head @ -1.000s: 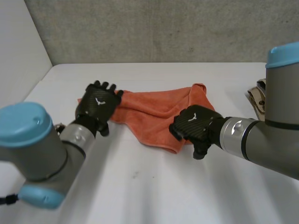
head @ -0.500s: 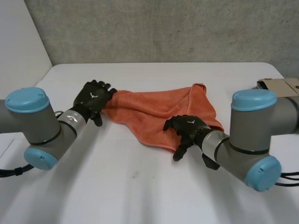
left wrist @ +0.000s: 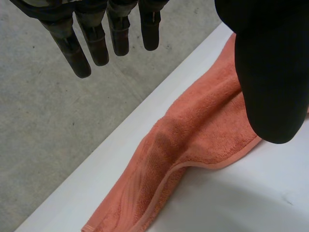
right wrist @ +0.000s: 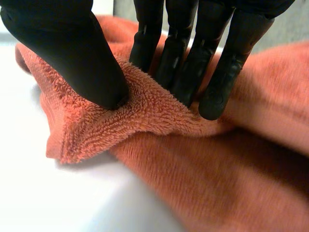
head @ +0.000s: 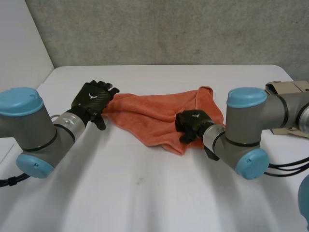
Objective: Fold the laundry.
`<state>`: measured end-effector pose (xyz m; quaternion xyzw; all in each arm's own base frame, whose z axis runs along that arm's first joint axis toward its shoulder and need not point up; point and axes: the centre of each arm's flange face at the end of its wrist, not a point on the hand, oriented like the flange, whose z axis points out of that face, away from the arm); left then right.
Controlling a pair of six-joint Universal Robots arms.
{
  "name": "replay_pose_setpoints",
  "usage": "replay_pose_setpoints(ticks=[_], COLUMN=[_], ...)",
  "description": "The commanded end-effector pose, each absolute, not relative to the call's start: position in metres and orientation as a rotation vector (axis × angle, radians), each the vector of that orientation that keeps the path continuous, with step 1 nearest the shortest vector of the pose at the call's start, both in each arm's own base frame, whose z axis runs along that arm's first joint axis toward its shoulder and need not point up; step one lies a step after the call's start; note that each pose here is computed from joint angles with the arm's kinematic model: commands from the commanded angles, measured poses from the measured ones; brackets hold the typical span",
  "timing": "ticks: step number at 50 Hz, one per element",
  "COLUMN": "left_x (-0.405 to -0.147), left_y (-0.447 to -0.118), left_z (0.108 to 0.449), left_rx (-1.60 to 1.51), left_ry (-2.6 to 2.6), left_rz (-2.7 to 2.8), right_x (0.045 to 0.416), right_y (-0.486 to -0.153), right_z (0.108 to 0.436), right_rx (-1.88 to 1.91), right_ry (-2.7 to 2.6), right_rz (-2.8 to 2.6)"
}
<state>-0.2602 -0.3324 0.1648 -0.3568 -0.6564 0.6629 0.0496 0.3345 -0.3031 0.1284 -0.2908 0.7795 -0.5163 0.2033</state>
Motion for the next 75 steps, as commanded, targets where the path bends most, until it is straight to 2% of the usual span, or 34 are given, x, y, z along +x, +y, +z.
replay_pose_setpoints(ticks=[1,6,12,32,42,50,58,61,65,69,75], left_x=[-0.262,-0.263,-0.267,-0.284,-0.277,-0.265,-0.250,-0.244,-0.241,-0.242,-0.245], left_y=[-0.332,-0.332,-0.334,-0.336,-0.345,-0.323,-0.267,-0.247,-0.230,-0.223,-0.215], left_z=[0.156,0.147,0.138,0.113,0.109,0.184,0.272,0.299,0.313,0.310,0.310], left_rx=[-1.100,-1.099,-1.098,-1.027,-0.979,-0.927,-0.882,-0.863,-0.860,-0.878,-0.889], left_ry=[-2.009,-2.023,-2.028,-2.041,-2.131,-2.023,-1.808,-1.725,-1.691,-1.722,-1.742], left_rz=[1.988,1.958,1.937,1.850,1.905,2.069,2.282,2.355,2.375,2.335,2.301], right_x=[0.335,0.333,0.330,0.330,0.323,0.320,0.301,0.298,0.294,0.284,0.276], right_y=[-0.300,-0.289,-0.280,-0.259,-0.253,-0.248,-0.253,-0.253,-0.246,-0.225,-0.207], right_z=[0.190,0.225,0.248,0.257,0.264,0.269,0.302,0.301,0.282,0.237,0.193], right_rx=[-0.810,-0.815,-0.823,-0.793,-0.792,-0.868,-0.917,-0.935,-0.973,-1.087,-1.122], right_ry=[2.030,1.941,1.909,1.923,1.913,1.915,1.884,1.897,1.971,2.094,2.154], right_rz=[-1.561,-1.593,-1.607,-1.521,-1.524,-1.458,-1.553,-1.565,-1.488,-1.302,-1.203])
